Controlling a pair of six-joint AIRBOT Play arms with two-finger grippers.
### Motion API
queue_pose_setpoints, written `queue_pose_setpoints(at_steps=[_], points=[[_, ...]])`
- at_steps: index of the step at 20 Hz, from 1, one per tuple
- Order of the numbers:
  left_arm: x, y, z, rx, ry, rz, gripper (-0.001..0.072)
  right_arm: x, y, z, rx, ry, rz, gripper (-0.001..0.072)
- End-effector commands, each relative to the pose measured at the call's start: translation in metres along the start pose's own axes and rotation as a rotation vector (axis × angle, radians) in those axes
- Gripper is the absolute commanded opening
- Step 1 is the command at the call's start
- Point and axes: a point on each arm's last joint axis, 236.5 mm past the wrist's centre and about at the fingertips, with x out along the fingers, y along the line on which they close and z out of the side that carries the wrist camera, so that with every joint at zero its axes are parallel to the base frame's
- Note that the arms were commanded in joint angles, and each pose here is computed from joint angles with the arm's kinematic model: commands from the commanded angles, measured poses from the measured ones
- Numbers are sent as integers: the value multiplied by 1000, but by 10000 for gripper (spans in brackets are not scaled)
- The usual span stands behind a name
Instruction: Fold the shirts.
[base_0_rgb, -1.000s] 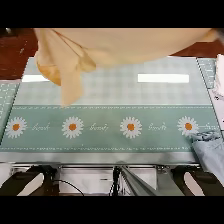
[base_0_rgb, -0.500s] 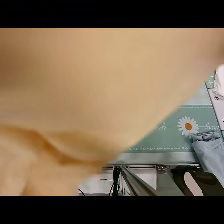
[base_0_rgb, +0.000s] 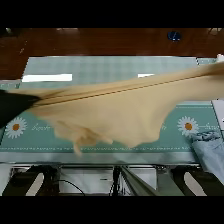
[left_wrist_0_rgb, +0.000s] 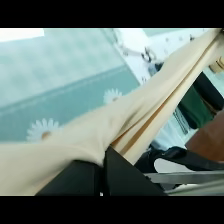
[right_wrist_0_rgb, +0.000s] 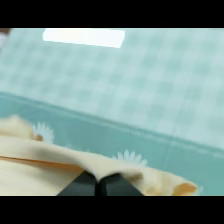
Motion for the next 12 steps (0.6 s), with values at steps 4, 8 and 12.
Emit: queue_pose_setpoints(at_steps=[4, 8, 12], points=[[142, 100, -56, -177, 80, -60, 33, 158, -77, -17, 88, 180, 26, 18], [231, 159, -70, -203, 88, 66, 35, 248, -119, -11, 22, 175, -61, 18], [278, 212, -101, -291, 177, 159, 35, 288, -191, -21, 59, 212, -243, 18]])
